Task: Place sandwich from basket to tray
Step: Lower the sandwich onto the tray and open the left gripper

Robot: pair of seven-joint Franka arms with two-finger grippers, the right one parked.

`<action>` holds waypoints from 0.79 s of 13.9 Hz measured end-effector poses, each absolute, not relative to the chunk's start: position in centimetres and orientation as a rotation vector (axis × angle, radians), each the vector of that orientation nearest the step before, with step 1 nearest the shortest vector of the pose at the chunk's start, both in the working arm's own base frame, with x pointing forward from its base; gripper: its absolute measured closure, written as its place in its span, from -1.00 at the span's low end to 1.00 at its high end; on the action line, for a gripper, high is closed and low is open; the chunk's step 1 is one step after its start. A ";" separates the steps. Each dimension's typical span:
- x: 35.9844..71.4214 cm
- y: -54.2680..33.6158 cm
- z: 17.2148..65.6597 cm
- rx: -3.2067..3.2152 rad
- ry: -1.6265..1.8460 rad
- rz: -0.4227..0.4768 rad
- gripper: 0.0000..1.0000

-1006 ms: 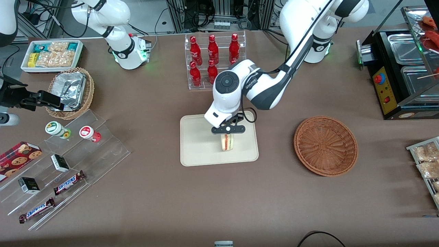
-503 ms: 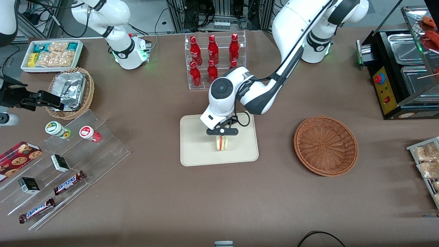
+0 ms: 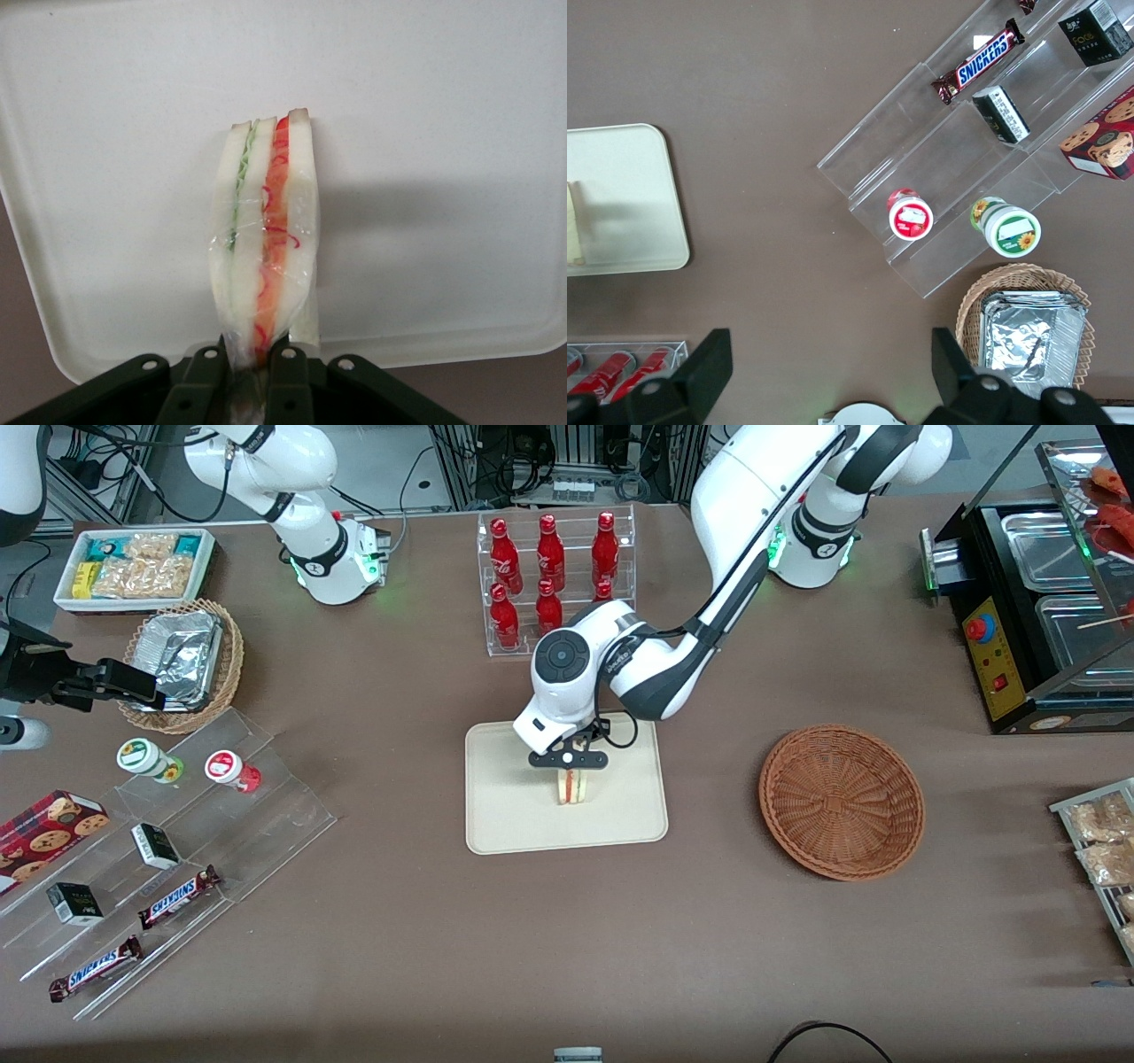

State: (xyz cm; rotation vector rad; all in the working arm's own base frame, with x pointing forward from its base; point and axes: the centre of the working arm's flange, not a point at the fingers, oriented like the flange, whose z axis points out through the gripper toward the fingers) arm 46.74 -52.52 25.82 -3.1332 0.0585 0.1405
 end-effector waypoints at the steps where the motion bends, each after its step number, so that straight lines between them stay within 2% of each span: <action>1: 46.6 -52.6 25.6 -3.130 0.062 0.145 0.70; 4: 45.9 -53.0 24.6 -3.119 0.078 0.164 0.70; 5: 45.8 -53.1 24.3 -3.116 0.080 0.169 0.57; 9: 45.9 -53.1 24.4 -3.118 0.077 0.166 -0.22; 11: 46.5 -53.1 26.1 -3.124 0.068 0.150 -0.62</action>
